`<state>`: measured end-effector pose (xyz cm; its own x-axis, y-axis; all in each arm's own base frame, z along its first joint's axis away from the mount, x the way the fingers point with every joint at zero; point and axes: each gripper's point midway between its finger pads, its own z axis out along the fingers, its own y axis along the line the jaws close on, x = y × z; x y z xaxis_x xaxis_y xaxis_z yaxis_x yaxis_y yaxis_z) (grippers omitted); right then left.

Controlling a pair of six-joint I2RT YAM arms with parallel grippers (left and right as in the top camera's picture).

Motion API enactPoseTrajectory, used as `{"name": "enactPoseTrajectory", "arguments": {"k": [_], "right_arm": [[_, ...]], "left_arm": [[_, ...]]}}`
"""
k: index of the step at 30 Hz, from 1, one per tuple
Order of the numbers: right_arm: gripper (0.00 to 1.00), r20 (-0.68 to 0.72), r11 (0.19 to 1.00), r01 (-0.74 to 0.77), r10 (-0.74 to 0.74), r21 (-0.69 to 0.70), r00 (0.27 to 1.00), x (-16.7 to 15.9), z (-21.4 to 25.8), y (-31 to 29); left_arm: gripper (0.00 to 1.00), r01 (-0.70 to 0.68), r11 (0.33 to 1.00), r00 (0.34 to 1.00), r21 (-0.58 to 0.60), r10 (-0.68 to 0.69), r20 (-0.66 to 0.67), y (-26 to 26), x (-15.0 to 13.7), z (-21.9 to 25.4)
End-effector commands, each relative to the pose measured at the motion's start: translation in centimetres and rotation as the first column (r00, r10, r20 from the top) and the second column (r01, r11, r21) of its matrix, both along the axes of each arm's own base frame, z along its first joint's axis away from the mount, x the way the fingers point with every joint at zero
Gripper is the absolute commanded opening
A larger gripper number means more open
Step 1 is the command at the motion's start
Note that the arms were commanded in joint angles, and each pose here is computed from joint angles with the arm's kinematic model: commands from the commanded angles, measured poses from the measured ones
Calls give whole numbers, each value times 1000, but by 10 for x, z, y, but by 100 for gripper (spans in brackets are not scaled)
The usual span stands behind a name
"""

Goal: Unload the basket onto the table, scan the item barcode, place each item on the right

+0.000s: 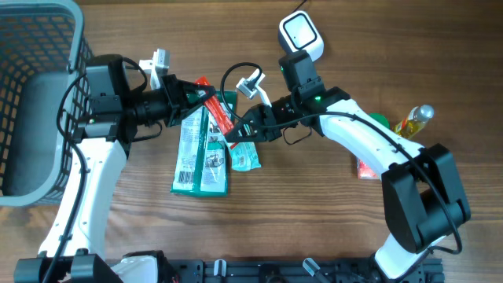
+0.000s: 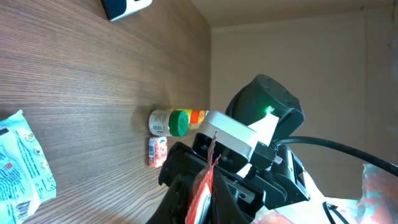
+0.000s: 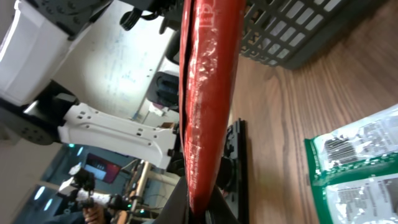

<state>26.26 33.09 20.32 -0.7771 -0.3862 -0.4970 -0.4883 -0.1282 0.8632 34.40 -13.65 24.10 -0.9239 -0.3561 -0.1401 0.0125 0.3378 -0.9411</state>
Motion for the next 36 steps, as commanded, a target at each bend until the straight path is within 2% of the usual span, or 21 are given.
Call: {"name": "enactPoseTrajectory", "arguments": {"k": [1, 2, 3, 4, 6, 9, 11, 12, 13, 15, 18, 22, 25, 27, 29, 32, 36], "right_arm": [[4, 84, 998, 60, -57, -36, 995, 10, -3, 3], [4, 95, 995, 80, -75, -55, 993, 14, -7, 3], [4, 110, 991, 105, -96, -77, 989, 18, -11, 4], [4, 127, 985, 135, -121, -104, 984, 23, -16, 4], [5, 154, 972, 183, -161, -147, 975, 32, -25, 4], [4, 191, 950, 243, -206, -198, 960, 42, -35, 2], [4, 221, 930, 286, -236, -231, 946, 50, -42, 1], [4, 237, 919, 308, -252, -244, 938, 54, -45, -1], [4, 250, 905, 338, -276, -259, 928, 62, -43, -3], [4, 297, 865, 391, -301, -314, 906, 76, -38, -10], [4, 480, 742, 487, -253, -460, 840, 97, -21, -36], [4, 700, 580, 625, -126, -523, 703, 126, 14, -75], [4, 847, 456, 735, 85, -502, 525, 157, 23, -110], [4, 859, 402, 760, 254, -512, 445, 170, 21, -129], [4, 832, 284, 812, 401, -510, 383, 188, 20, -154], [4, 794, 199, 855, 513, -480, 326, 206, 24, -170], [4, 754, 133, 896, 600, -423, 266, 231, 27, -182]], "left_arm": [[43, -62, 995, 996, 78, 57, 65, 10, 10, 1], [51, -91, 990, 994, 105, 84, 69, 14, 14, -3], [70, -128, 982, 990, 136, 119, 70, 19, 19, -7], [82, -181, 966, 983, 182, 170, 75, 28, 26, -13], [89, -277, 923, 961, 266, 263, 88, 45, 37, -24], [98, -347, 874, 937, 340, 338, 87, 61, 43, -35], [100, -399, 818, 911, 415, 406, 76, 77, 43, -48], [100, -429, 773, 890, 467, 450, 73, 88, 43, -56], [100, -467, 700, 856, 540, 510, 79, 106, 41, -65], [100, -497, 615, 818, 612, 568, 94, 125, 37, -74], [100, -511, 517, 776, 687, 621, 110, 145, 30, -82], [100, -475, 510, 777, 717, 625, 70, 146, 19, -91], [100, -475, 510, 777, 717, 626, 70, 146, 19, -91], [100, -475, 510, 777, 717, 625, 69, 146, 19, -91], [100, -475, 510, 777, 717, 626, 70, 146, 19, -91], [100, -475, 510, 777, 717, 625, 69, 146, 19, -91], [100, -475, 510, 777, 717, 625, 69, 146, 19, -91]]}}
